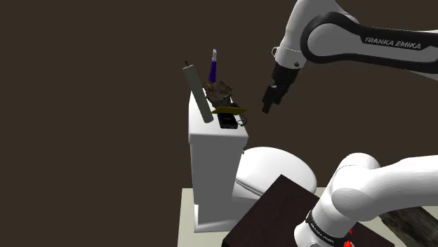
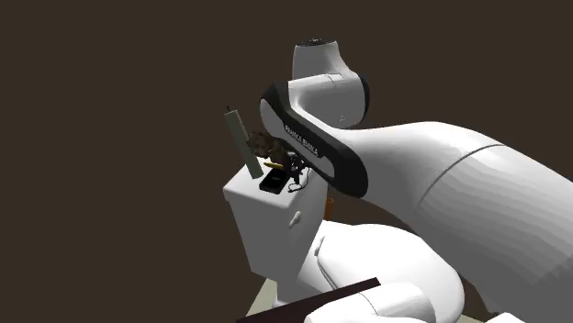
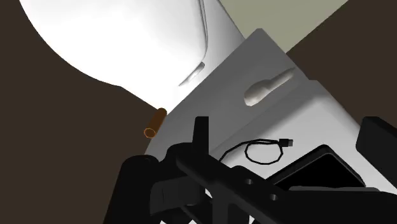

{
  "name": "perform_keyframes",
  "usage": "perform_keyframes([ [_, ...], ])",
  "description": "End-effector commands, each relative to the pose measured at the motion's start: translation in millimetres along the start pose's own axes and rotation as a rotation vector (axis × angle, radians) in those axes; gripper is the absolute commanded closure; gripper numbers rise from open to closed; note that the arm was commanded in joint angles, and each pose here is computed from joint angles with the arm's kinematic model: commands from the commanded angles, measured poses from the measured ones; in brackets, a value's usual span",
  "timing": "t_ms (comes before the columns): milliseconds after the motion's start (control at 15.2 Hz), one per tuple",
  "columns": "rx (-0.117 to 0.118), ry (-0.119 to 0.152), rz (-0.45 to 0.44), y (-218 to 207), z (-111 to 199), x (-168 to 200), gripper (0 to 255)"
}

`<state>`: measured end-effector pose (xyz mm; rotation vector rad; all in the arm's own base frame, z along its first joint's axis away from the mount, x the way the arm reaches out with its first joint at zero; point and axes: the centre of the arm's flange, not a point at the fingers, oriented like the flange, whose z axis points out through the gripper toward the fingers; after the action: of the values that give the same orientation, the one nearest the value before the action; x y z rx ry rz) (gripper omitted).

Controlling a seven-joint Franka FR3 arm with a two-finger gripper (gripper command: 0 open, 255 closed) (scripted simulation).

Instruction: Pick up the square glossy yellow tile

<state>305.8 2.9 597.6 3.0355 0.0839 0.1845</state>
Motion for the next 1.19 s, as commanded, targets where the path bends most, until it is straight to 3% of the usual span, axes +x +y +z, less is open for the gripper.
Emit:
perform_keyframes([
  [0, 0.0, 0.0, 0.0, 0, 0, 0, 0],
  [264, -0.409, 0.021, -0.342, -52, 27, 36, 0],
  [528, -0.814, 0.042, -0.681, -98, 74, 56, 0],
  [1122, -0.814, 0.042, -0.681, -102, 113, 51, 0],
])
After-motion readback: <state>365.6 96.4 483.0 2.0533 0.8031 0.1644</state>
